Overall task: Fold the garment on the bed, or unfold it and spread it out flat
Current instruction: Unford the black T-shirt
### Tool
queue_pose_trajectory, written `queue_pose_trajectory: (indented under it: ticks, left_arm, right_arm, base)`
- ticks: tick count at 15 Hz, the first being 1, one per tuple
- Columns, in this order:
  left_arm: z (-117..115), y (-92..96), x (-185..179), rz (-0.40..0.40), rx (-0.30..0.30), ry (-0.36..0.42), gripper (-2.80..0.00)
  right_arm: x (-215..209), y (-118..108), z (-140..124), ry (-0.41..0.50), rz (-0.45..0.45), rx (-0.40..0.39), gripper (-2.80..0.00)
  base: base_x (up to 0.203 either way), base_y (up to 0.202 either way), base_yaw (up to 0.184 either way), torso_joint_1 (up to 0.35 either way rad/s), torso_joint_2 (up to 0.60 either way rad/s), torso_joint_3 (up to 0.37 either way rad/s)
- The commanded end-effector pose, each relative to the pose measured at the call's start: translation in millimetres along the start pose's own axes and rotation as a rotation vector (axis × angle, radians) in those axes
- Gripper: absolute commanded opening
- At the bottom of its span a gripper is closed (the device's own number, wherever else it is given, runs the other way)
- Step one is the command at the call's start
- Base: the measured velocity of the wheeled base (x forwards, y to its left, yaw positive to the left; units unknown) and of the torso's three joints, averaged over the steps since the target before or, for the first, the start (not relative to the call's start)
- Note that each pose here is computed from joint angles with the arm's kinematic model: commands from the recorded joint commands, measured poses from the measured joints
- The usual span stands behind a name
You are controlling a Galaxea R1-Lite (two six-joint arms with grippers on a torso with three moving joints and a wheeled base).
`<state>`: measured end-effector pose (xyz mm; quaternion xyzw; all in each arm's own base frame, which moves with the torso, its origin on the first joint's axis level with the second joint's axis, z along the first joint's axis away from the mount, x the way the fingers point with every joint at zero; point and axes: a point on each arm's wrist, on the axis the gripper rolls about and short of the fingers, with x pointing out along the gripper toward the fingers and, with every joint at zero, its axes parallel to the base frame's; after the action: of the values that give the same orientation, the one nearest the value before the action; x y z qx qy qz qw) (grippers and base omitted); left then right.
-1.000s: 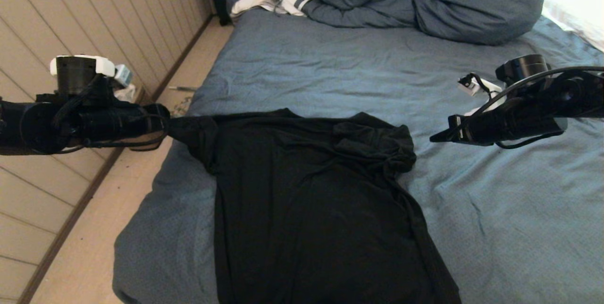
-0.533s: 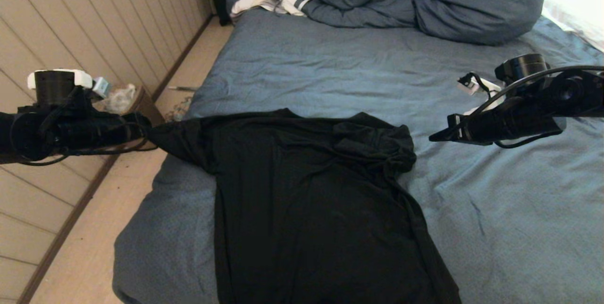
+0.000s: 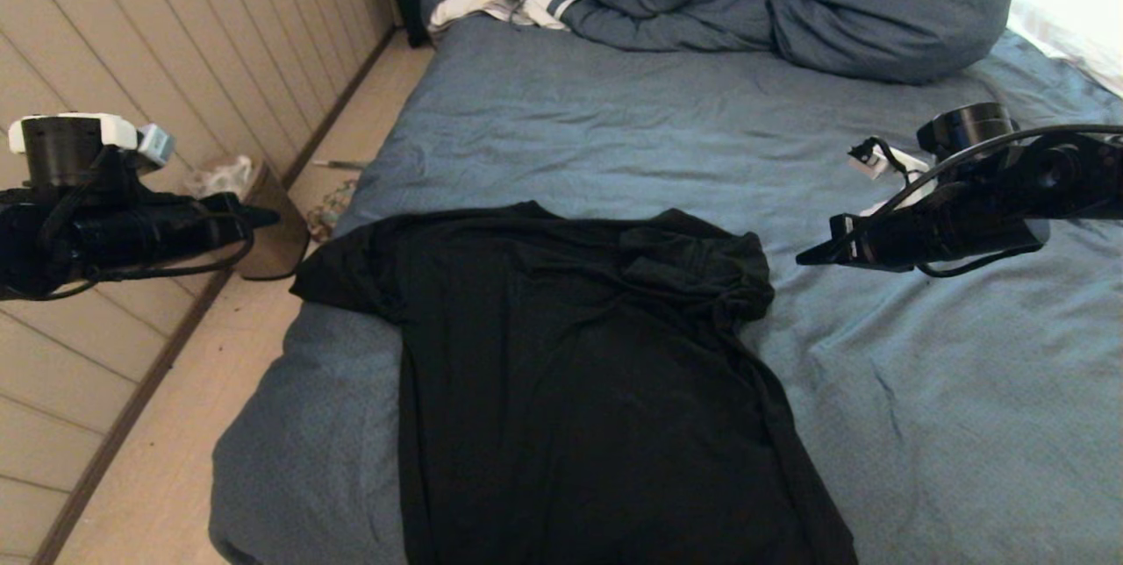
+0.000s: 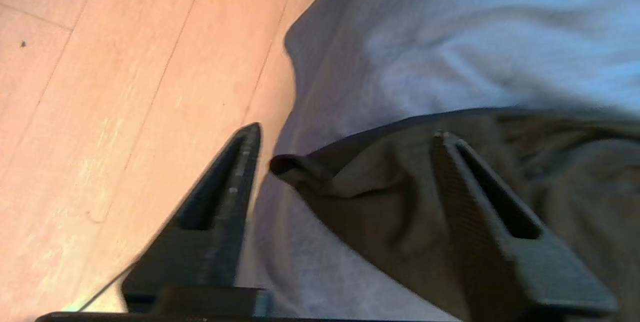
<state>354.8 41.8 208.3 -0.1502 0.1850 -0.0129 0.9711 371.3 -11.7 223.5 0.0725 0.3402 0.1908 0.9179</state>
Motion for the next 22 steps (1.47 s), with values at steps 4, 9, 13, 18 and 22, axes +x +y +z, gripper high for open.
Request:
queue_pose_trajectory:
  ticks: [4,9,13,18,22]
  left_arm:
    - [-15,-61.3,-10,-0.151,0.011,0.048,0.0]
    - [-56,-98.0,30,-0.232,0.023,0.175,0.0]
    - [-74,-98.8,77,-0.222,0.026,0.173,0.0]
    - [-57,-61.0,84,-0.127,-0.007,0.118,0.0]
    - [-48,-38.9,51,-0.082,-0.018,0.105,0.0]
  right_arm:
    - [-7,2,-7,0.015,0.001,0.044,-2.8]
    - [-33,11,-4,-0.032,-0.045,0.129,-2.8]
    - [-46,17,1,-0.066,-0.063,0.114,-2.8]
    - [-50,24,1,-0.073,-0.07,0.102,-2.8]
    - [-44,28,1,-0.063,-0.055,0.092,-2.8]
  base:
    - [0.0,0.0,0.0,0.0,0.0,0.0]
    - [0.0,0.0,0.0,0.0,0.0,0.0]
    - [0.0,0.0,0.0,0.0,0.0,0.0]
    - [0.0,0.0,0.0,0.0,0.0,0.0]
    - [0.0,0.0,0.0,0.0,0.0,0.0]
